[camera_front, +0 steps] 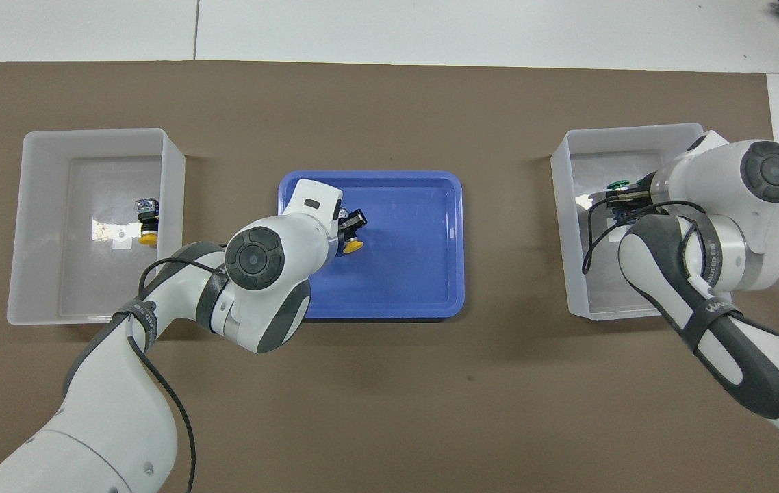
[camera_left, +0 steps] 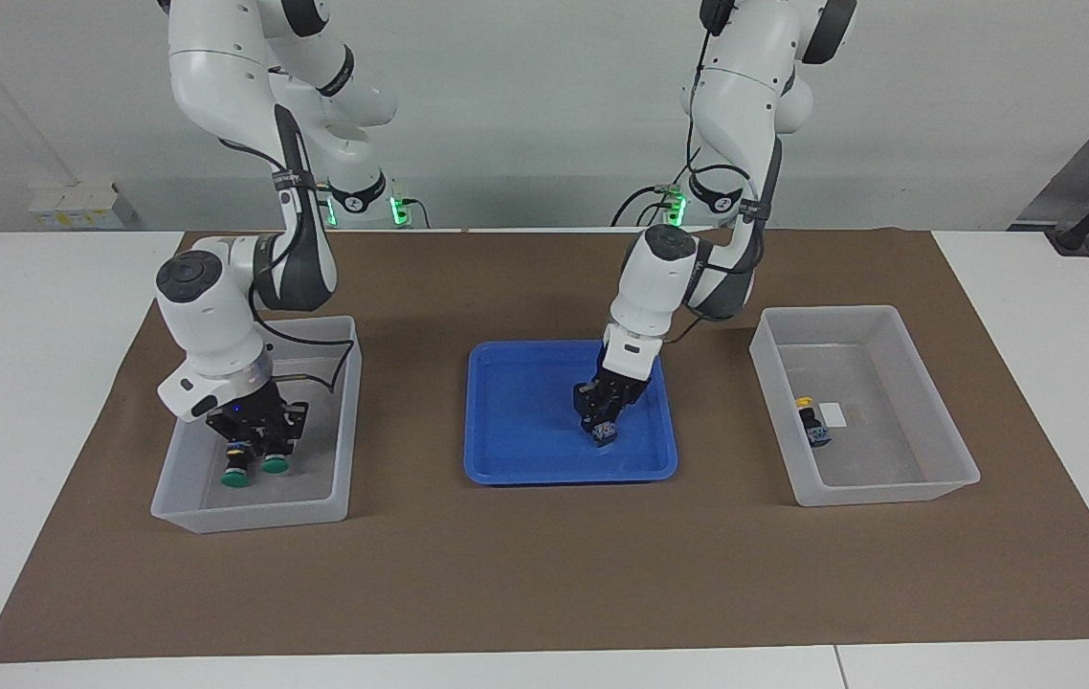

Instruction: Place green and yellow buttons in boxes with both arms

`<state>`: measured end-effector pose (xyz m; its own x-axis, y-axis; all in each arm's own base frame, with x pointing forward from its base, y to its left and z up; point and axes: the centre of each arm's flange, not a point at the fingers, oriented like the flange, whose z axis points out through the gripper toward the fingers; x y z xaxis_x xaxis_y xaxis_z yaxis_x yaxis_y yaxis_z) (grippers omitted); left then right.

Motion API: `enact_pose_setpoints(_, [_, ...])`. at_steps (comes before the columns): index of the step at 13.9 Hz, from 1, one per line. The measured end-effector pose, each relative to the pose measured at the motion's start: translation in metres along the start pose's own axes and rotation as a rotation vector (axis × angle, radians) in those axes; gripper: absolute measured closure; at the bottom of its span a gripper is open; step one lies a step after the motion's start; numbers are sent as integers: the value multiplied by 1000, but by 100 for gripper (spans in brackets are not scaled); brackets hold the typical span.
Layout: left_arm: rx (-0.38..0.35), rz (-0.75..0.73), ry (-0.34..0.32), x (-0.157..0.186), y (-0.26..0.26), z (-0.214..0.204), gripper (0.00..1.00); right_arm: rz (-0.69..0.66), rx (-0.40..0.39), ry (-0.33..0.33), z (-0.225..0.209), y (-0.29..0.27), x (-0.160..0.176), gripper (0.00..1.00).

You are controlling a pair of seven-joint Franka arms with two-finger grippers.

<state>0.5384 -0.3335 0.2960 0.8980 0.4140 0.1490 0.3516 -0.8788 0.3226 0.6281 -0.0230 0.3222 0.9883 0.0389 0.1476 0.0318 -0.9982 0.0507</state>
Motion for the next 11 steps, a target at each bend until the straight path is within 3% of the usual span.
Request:
enact_pose_setpoints(4, [84,12,-51,7,8,-7,52,15,-3,3,-2,10,0,41])
enact_pose_setpoints(8, [162,-14,-61,43,13,-66,52,26,-12,49,-39,14,7,1])
enact_pose_setpoints(11, [207,2,-57,81,-11,-132,52,111,-21,16,-106,8,11,0])
